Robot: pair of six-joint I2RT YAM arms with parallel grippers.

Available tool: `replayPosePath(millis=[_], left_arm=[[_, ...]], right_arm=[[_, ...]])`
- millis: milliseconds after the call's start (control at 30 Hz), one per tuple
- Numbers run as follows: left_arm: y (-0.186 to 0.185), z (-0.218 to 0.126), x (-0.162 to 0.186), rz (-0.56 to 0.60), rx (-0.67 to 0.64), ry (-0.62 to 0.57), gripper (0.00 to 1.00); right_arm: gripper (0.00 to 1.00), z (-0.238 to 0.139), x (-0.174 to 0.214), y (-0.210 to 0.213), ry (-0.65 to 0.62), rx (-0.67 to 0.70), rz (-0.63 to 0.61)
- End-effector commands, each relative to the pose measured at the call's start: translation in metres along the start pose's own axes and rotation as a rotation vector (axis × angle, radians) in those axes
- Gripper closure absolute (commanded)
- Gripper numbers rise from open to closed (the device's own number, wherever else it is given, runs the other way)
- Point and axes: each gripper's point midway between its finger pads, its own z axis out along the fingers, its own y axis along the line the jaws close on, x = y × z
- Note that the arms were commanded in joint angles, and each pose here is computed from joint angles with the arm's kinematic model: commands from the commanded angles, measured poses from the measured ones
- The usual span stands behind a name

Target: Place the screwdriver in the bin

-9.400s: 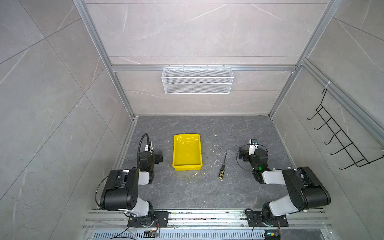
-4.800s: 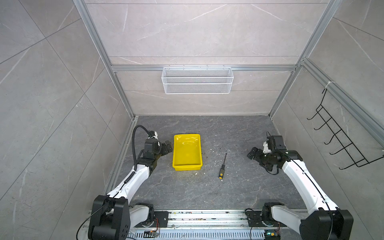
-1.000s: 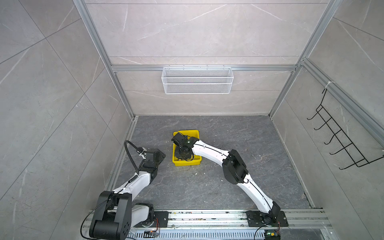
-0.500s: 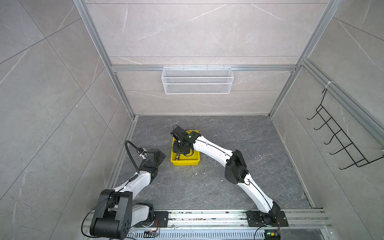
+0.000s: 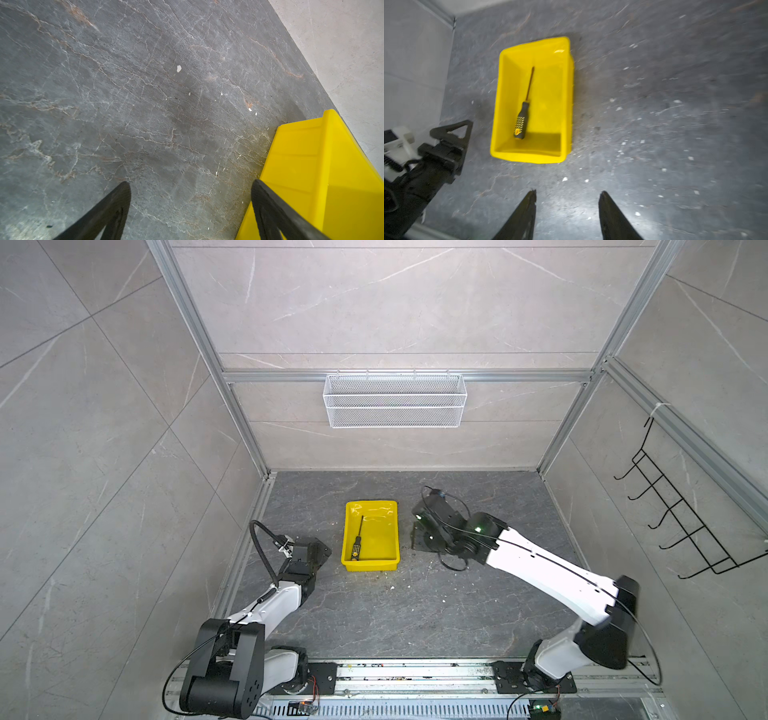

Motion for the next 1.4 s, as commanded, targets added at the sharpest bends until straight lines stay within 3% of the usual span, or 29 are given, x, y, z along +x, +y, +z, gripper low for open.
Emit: replayPosePath(millis=[0, 133, 200, 300, 367, 500, 600, 800, 1100, 1233, 1367], left_arm=[[-0.006, -0.001, -0.010, 0.002, 0.004, -0.018, 0.07], [-0.010, -0.004, -0.009, 0.021, 0.025, -0.005, 0.07], [-0.002, -0.005, -0.013, 0.020, -0.006, -0.038, 0.07], [0.002, -0.011, -0.024, 0.027, -0.042, -0.077, 0.06], [0.001, -0.012, -0.023, 0.034, -0.033, -0.074, 0.06], [0.000, -0.006, -0.017, 0.007, -0.014, -0.064, 0.06], [-0.003, -0.007, -0.021, 0.052, -0.033, -0.053, 0.06], [-0.005, -0.008, -0.021, 0.041, -0.004, -0.065, 0.06], [-0.005, -0.006, -0.020, 0.049, -0.009, -0.060, 0.06], [-0.005, -0.001, -0.016, 0.046, -0.017, -0.040, 0.06], [-0.011, 0.002, -0.013, 0.053, 0.000, -0.010, 0.06]], right_arm=[[0.45, -0.007, 0.007, -0.064, -0.126, 0.184, -0.014], [0.39, -0.029, 0.015, -0.130, -0.269, 0.350, -0.018], [0.28, -0.042, 0.007, -0.152, -0.393, 0.412, -0.003], [0.26, -0.058, -0.024, -0.149, -0.583, 0.423, -0.129], [0.24, -0.060, -0.037, -0.148, -0.631, 0.436, -0.182], [0.23, -0.051, -0.041, -0.158, -0.613, 0.504, -0.268], [0.21, -0.040, -0.039, -0.168, -0.590, 0.548, -0.322], [0.19, 0.011, -0.025, -0.238, -0.544, 0.782, -0.287], [0.19, 0.061, -0.033, -0.286, -0.554, 0.772, -0.158], [0.18, 0.064, -0.029, -0.300, -0.559, 0.778, -0.104], [0.18, 0.061, -0.025, -0.294, -0.594, 0.693, -0.114]])
